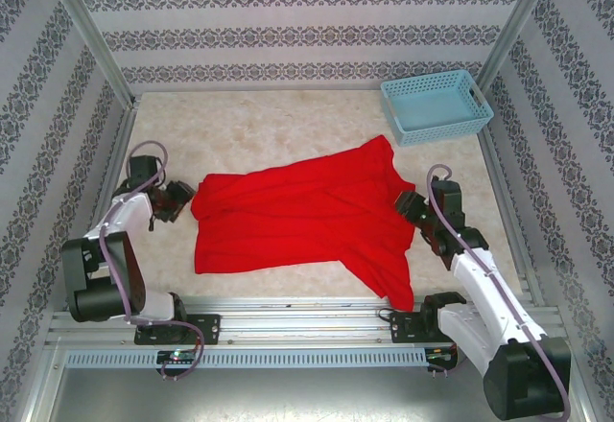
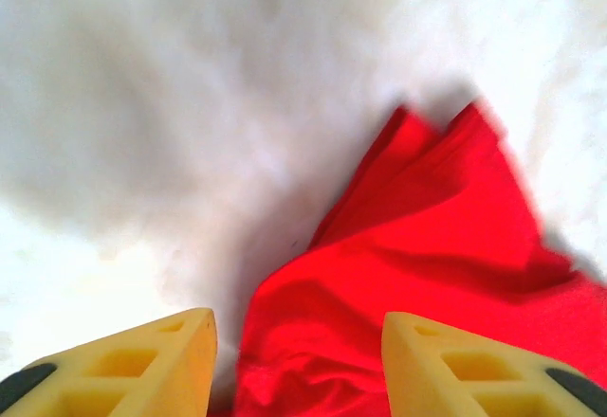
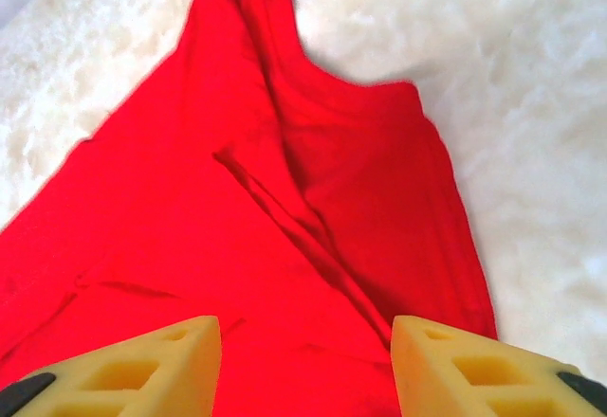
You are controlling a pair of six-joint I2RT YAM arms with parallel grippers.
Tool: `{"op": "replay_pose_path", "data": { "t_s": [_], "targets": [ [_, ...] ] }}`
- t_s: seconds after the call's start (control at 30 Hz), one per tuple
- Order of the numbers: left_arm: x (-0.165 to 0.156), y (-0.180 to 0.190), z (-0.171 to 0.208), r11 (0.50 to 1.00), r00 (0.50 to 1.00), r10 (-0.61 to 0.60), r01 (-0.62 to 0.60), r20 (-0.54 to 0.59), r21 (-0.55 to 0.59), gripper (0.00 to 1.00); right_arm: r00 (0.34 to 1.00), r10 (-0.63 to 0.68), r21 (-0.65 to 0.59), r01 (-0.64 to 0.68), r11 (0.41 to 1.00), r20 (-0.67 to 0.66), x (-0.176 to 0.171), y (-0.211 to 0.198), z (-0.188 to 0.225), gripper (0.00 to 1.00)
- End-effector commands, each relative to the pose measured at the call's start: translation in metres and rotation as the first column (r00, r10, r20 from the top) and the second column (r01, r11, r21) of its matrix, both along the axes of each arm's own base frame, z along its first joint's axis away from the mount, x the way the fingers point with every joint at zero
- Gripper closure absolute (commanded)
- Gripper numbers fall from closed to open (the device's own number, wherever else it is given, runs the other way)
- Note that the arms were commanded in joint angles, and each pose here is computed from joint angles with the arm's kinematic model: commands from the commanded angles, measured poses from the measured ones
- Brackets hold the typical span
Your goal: Fold the inside-out t-shirt
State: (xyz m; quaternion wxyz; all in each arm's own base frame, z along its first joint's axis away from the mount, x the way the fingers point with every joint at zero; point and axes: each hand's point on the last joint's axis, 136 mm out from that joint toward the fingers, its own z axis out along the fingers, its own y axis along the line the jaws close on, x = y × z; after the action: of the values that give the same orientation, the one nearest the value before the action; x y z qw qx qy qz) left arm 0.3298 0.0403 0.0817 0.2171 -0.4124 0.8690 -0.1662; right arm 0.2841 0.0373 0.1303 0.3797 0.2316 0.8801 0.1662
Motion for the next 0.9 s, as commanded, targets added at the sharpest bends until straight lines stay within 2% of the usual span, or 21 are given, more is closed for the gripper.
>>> {"op": "replay_pose_path", "data": {
  "t_s": [0.0,0.07,0.17,0.3,0.47,0.63,0.87],
  "targets": [
    [0.015,0.008,0.046,0.985,0.999,-0.028,0.02,0.044,0.171,0.48,0.997,0.017,-0.08,-0.01,0.997,0.08,0.022,0.003,0.041,0.46],
    [0.035,-0.007,0.06,0.982,0.993,-0.083,0.067,0.086,0.178,0.47,0.993,0.071,-0.097,-0.062,0.993,0.092,0.042,0.019,0.052,0.46],
    [0.062,-0.03,0.057,0.98,0.983,-0.159,0.146,0.095,0.134,0.49,0.989,0.132,-0.105,-0.125,0.987,0.061,0.076,0.044,0.053,0.45],
    [0.086,-0.041,0.032,0.962,0.975,-0.22,0.22,-0.016,0.159,0.49,0.983,0.18,-0.081,-0.181,0.98,-0.024,0.123,0.073,0.029,0.44],
    [0.105,-0.029,-0.002,0.935,0.959,-0.234,0.267,-0.161,0.232,0.46,0.972,0.194,-0.044,-0.201,0.979,-0.133,0.175,0.091,-0.013,0.44],
    [0.114,-0.026,-0.024,0.909,0.933,-0.276,0.332,-0.233,0.252,0.44,0.965,0.183,-0.015,-0.189,0.982,-0.188,0.197,0.093,-0.044,0.44],
    [0.111,-0.05,-0.04,0.875,0.887,-0.376,0.435,-0.27,0.213,0.45,0.946,0.154,-0.01,-0.164,0.986,-0.284,0.2,0.089,-0.079,0.44]
  ]
}}
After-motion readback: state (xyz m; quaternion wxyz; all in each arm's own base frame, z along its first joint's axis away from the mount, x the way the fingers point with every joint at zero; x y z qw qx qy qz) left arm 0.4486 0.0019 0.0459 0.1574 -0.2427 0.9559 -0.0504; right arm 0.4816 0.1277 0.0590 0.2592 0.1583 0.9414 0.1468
